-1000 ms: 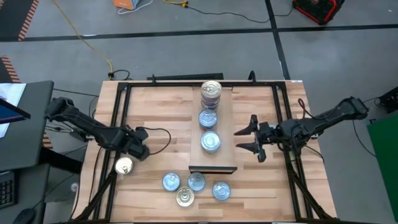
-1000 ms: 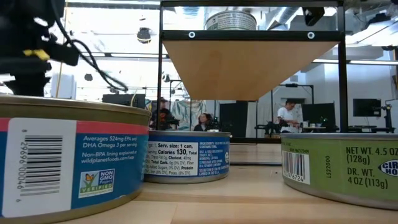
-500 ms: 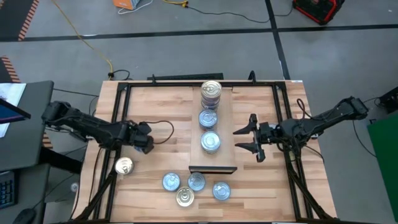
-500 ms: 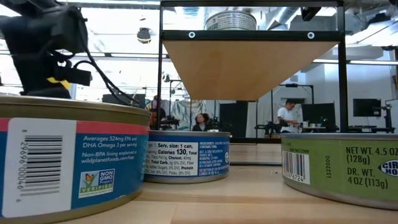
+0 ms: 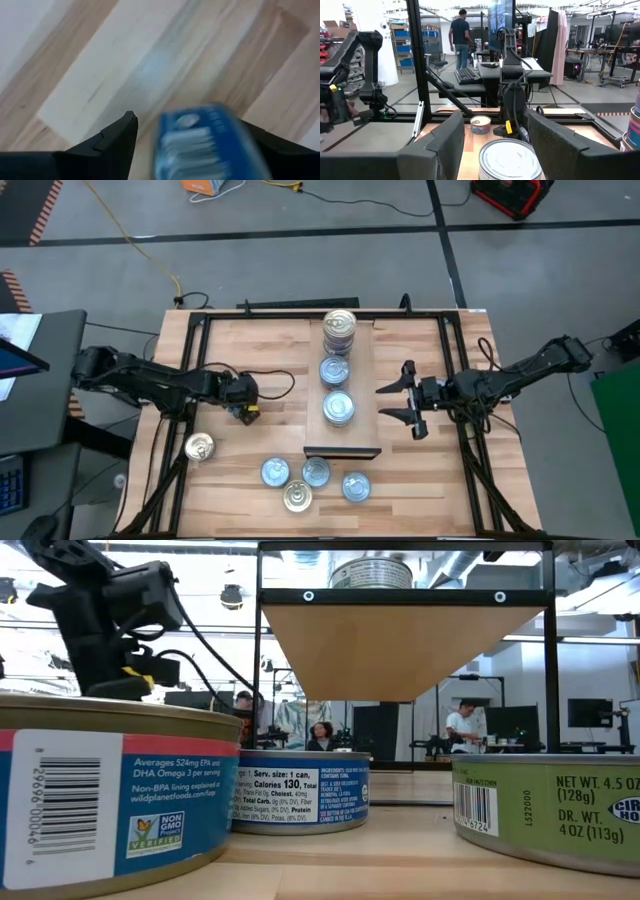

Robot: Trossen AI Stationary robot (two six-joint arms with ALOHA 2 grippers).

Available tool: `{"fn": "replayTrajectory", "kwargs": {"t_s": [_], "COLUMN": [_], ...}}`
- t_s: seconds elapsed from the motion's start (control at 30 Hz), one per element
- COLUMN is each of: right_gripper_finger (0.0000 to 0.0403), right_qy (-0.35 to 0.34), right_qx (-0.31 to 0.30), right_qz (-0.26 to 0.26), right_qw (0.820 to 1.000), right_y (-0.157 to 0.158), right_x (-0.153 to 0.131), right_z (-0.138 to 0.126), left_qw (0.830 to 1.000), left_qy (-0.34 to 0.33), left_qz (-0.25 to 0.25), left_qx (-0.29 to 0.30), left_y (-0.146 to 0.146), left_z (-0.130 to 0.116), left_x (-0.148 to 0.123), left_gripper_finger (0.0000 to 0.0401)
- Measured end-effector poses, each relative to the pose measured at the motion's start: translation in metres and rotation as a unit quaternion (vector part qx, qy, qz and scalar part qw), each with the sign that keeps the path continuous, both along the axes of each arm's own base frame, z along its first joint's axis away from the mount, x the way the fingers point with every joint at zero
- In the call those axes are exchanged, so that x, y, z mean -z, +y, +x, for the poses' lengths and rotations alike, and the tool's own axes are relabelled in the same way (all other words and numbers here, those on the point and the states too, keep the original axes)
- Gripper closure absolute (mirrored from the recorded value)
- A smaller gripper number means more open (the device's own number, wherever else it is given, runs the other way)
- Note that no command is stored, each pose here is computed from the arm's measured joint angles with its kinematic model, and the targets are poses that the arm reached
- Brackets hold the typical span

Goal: Stack canned seafood by type on shelf
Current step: Stack the blue tuna can on the shelf on top of the other blue tuna can

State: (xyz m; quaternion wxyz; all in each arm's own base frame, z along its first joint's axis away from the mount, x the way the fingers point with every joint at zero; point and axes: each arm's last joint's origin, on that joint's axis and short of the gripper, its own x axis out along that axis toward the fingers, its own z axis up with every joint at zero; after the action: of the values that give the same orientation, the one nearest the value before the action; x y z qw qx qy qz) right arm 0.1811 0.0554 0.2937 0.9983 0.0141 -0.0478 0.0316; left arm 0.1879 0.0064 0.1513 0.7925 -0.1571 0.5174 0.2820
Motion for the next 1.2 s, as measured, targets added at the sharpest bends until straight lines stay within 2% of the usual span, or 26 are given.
{"fn": "replayTrajectory", "kwargs": {"t_s": [0.13,0.2,0.27,0.4,0.47,0.6,0.73,0.83,0.93,1.03,1.2], "right_gripper_finger": [0.0159,0.0159,0.0159,0.0159,0.0159,0.0159,0.0159,0.0159,0.0159,0.0159,0.0159], "right_qy": [0.000,0.000,0.000,0.000,0.001,0.002,0.004,0.007,0.007,0.007,0.009], "right_qx": [0.000,0.000,0.000,0.000,0.000,-0.002,-0.002,-0.002,-0.003,-0.003,-0.004], "right_qz": [0.000,0.000,0.000,0.000,0.001,0.002,0.009,0.020,0.026,0.032,0.038], "right_qw": [1.000,1.000,1.000,1.000,1.000,1.000,1.000,1.000,1.000,0.999,0.999], "right_y": [0.000,0.000,0.000,0.000,0.000,0.000,0.000,0.000,0.000,0.000,0.000], "right_x": [0.000,0.000,0.000,0.000,0.000,0.000,0.001,0.001,0.001,0.001,0.001], "right_z": [0.000,0.000,0.000,0.000,0.000,0.000,0.000,0.000,0.000,0.000,0.000], "left_qw": [1.000,0.999,0.999,0.998,0.998,0.998,0.991,0.972,0.938,0.904,0.863], "left_qy": [-0.002,0.003,0.003,0.019,0.014,-0.012,-0.124,-0.230,-0.337,-0.411,-0.487], "left_qz": [-0.005,-0.030,-0.047,-0.048,-0.044,-0.031,-0.011,-0.041,-0.088,-0.116,-0.128], "left_qx": [0.006,0.014,0.018,0.021,0.032,0.057,0.048,0.007,-0.006,0.003,0.039], "left_y": [-0.001,-0.001,-0.002,-0.002,-0.002,-0.001,0.007,0.018,0.030,0.037,0.038], "left_z": [0.007,0.008,0.011,0.010,0.011,0.017,0.022,0.023,0.031,0.047,0.077], "left_x": [-0.006,-0.009,-0.014,-0.018,-0.026,-0.058,-0.118,-0.152,-0.171,-0.178,-0.180], "left_gripper_finger": [0.0143,0.0151,0.0180,0.0285,0.0292,0.0292,0.0292,0.0292,0.0292,0.0286,0.0265]}}
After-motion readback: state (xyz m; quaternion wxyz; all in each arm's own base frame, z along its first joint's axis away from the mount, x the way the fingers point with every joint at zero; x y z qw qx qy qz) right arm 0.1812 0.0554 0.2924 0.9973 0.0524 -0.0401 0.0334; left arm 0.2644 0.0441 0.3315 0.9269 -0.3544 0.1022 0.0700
